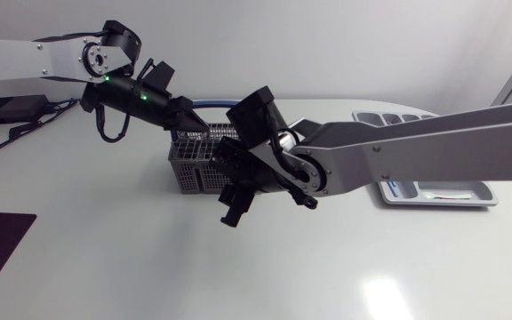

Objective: Unload the cutlery basket into the drawer organizer.

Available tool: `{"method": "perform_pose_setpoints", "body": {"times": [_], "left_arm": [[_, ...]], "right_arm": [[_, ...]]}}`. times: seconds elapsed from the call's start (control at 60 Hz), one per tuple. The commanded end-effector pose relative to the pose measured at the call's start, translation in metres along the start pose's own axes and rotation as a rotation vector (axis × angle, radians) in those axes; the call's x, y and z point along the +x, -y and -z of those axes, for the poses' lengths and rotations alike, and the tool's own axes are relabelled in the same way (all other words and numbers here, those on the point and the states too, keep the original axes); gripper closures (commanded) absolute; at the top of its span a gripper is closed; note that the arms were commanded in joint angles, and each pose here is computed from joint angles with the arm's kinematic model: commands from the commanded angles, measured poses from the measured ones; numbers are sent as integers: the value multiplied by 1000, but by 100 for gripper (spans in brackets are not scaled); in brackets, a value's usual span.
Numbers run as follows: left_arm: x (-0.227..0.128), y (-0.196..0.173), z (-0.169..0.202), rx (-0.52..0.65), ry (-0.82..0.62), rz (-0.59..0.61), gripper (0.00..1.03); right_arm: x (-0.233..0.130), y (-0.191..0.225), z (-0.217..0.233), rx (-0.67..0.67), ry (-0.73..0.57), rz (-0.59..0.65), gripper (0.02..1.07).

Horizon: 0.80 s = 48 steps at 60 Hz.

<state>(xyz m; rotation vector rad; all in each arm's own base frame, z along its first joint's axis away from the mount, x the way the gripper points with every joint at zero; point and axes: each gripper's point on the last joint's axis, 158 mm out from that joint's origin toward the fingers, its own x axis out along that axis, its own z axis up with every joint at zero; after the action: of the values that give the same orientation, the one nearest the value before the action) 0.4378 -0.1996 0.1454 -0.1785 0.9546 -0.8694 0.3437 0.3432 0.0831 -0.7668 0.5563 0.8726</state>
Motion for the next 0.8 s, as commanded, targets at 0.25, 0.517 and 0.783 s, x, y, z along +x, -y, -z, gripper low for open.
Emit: {"method": "perform_pose_setpoints", "body": {"times": [0.25,0.517,0.783], "left_arm": [[-26,17,-4,24,56,43,98],[-47,25,-14,54,103,26,98],[-76,46,-21,135,175,7,98]], "right_arm": [[8,-13,15,-7,-37,-18,52],[7,-14,15,-8,-36,-19,52],[0,-8,9,-3,-11,2,49]]}}
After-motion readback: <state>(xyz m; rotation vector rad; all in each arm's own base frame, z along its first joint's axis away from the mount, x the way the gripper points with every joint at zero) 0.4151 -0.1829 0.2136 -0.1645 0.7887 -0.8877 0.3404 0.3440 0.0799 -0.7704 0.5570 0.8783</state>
